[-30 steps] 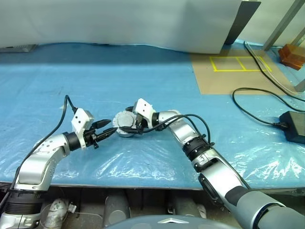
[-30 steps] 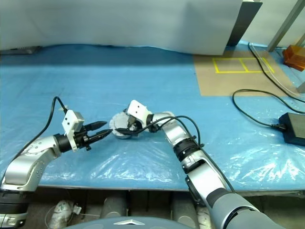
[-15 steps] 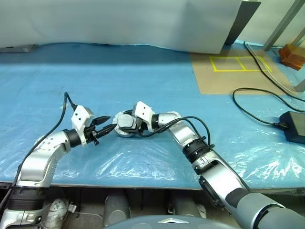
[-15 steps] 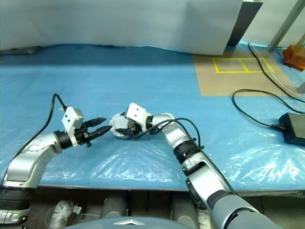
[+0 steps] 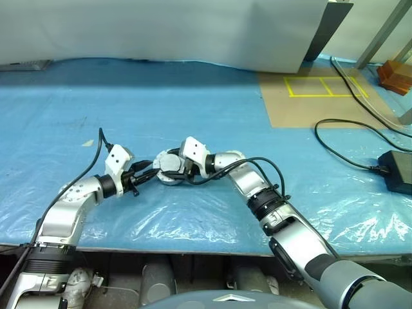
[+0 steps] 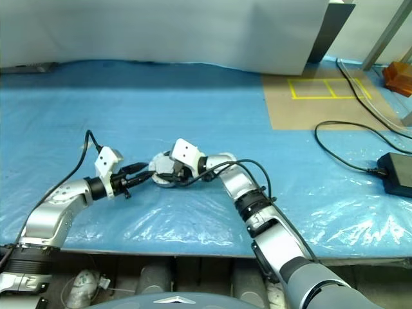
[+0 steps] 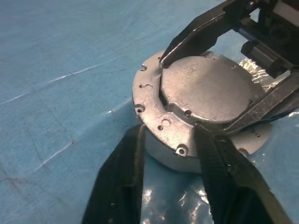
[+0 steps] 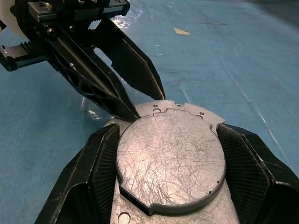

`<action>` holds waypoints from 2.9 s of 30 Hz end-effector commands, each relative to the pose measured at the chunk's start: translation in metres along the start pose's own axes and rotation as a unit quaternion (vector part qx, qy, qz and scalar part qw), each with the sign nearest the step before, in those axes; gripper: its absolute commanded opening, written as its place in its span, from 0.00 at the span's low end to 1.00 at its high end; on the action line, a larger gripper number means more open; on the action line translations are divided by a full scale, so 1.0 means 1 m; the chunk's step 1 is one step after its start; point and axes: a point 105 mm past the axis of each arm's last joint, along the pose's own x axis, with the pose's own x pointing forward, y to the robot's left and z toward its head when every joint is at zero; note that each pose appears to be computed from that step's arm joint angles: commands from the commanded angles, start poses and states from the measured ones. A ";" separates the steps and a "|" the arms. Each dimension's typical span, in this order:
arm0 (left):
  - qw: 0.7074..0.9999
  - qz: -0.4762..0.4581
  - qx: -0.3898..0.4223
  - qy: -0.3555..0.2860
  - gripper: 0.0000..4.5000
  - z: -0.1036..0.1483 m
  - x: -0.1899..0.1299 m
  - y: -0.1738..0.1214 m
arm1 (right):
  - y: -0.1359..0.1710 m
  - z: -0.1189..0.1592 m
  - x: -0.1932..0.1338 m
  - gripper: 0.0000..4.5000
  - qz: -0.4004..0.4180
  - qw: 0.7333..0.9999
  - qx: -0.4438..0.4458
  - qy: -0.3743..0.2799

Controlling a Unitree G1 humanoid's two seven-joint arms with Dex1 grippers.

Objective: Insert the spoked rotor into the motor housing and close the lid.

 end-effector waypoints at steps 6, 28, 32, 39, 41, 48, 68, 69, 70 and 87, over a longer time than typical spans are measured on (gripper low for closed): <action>0.999 -0.028 0.014 -0.011 0.00 0.002 0.007 -0.011 | 0.009 -0.024 -0.003 0.66 0.008 0.999 0.009 0.039; 0.995 -0.057 0.068 0.045 0.00 -0.028 0.019 -0.022 | 0.004 -0.012 -0.003 1.00 0.000 0.997 0.069 0.015; 0.995 -0.057 0.066 0.043 0.00 -0.027 0.021 -0.022 | -0.014 0.014 -0.011 1.00 -0.022 0.997 0.072 -0.033; 0.995 -0.058 0.065 0.040 0.00 -0.026 0.024 -0.023 | -0.045 0.030 -0.038 1.00 -0.061 0.994 0.080 -0.050; 0.995 -0.063 0.065 0.041 0.00 -0.026 0.024 -0.025 | -0.057 0.017 -0.053 1.00 -0.073 0.987 0.139 -0.036; 0.995 -0.048 0.069 0.049 0.00 -0.032 0.019 -0.017 | -0.011 -0.025 -0.084 1.00 0.049 0.885 0.463 0.002; 0.996 -0.049 0.066 0.045 0.00 -0.033 0.022 -0.021 | -0.011 -0.029 -0.031 1.00 -0.037 0.852 0.523 -0.006; 0.996 -0.048 0.065 0.045 0.00 -0.033 0.022 -0.021 | -0.014 -0.023 -0.030 1.00 -0.034 0.851 0.523 -0.016; 0.996 -0.048 0.065 0.045 0.00 -0.033 0.022 -0.021 | -0.015 -0.019 -0.029 1.00 -0.028 0.849 0.527 -0.023; 0.996 -0.047 0.061 0.039 0.00 -0.029 0.021 -0.019 | 0.009 -0.003 -0.033 0.26 0.064 0.837 0.541 -0.055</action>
